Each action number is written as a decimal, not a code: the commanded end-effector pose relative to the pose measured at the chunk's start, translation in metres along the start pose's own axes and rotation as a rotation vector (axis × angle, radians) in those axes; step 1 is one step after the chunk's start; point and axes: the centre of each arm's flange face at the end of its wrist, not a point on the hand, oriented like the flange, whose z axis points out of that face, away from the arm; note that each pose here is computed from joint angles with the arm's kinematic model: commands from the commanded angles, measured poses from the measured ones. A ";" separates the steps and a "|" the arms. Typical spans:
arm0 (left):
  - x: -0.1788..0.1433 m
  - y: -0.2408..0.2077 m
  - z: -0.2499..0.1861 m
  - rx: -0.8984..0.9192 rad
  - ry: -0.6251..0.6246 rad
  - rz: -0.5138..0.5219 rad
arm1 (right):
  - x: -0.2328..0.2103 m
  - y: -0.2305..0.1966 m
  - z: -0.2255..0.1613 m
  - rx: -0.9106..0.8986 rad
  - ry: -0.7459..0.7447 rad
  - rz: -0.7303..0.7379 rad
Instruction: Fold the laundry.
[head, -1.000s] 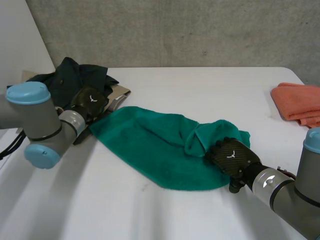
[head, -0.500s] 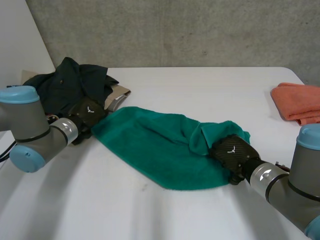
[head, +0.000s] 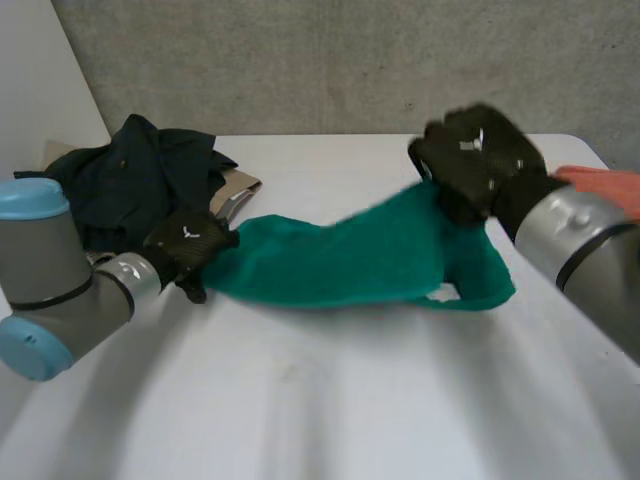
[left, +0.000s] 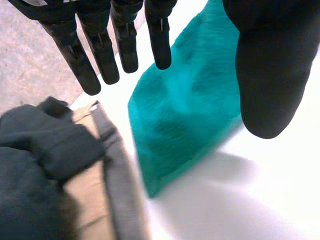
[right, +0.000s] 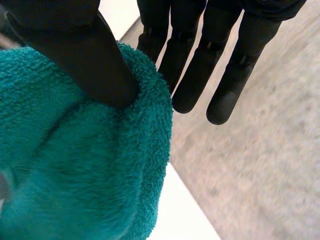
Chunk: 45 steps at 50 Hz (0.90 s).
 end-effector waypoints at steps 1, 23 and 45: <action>0.030 0.001 -0.020 -0.022 0.081 -0.243 | -0.003 -0.044 -0.002 0.055 -0.033 0.020; 0.078 -0.022 0.010 0.068 0.041 -0.432 | -0.023 -0.082 -0.020 0.123 -0.075 0.182; 0.131 -0.047 0.040 0.165 0.052 -0.654 | -0.035 -0.114 -0.051 0.182 -0.104 0.313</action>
